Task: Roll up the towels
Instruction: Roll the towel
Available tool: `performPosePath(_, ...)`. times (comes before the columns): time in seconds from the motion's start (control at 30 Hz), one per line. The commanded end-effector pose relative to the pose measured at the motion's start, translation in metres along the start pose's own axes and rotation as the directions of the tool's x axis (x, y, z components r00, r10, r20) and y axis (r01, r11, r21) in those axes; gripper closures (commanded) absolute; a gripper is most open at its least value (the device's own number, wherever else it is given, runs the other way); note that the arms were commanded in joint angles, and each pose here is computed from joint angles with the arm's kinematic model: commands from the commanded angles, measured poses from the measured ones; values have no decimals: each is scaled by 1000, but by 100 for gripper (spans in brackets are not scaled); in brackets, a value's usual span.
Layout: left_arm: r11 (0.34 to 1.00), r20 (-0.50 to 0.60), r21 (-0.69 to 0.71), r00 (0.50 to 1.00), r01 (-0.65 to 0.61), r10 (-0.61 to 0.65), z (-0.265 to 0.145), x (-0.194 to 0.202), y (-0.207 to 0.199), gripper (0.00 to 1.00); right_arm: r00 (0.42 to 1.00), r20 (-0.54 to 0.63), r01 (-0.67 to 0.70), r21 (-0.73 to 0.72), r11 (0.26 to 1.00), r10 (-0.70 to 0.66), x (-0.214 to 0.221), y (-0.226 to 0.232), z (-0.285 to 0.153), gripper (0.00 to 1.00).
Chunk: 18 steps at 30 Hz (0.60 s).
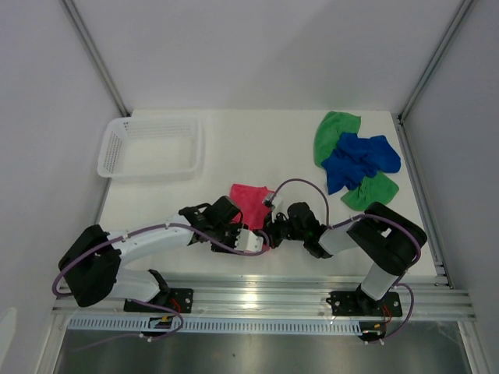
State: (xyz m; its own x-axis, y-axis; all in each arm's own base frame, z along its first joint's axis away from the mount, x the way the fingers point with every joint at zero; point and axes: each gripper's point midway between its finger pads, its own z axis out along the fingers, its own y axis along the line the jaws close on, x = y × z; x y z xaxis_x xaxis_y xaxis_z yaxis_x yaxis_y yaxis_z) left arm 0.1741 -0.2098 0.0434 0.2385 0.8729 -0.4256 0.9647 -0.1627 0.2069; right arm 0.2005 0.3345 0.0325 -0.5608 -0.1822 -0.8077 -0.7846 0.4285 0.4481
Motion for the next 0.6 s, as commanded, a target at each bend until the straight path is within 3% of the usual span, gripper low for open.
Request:
performPosePath(0.0,1000,-16,13,1000,-4,4,6,1,1,51,1000,-15,25,15,1000,-25,1,-6,1,100)
performPosePath(0.4,990,-148,52,981,131,-122,24,24,-8,52,998,-12,55,-30,998,-55,-3,4,-6,100)
performPosePath(0.5,990,-180,40,976,134,-125,30,33,-7,60,998,3,67,-43,997,-67,-7,8,-10,99)
performPosePath(0.57,990,-190,38,973,138,-128,33,37,-8,79,997,14,72,-54,996,-72,-9,11,-14,98)
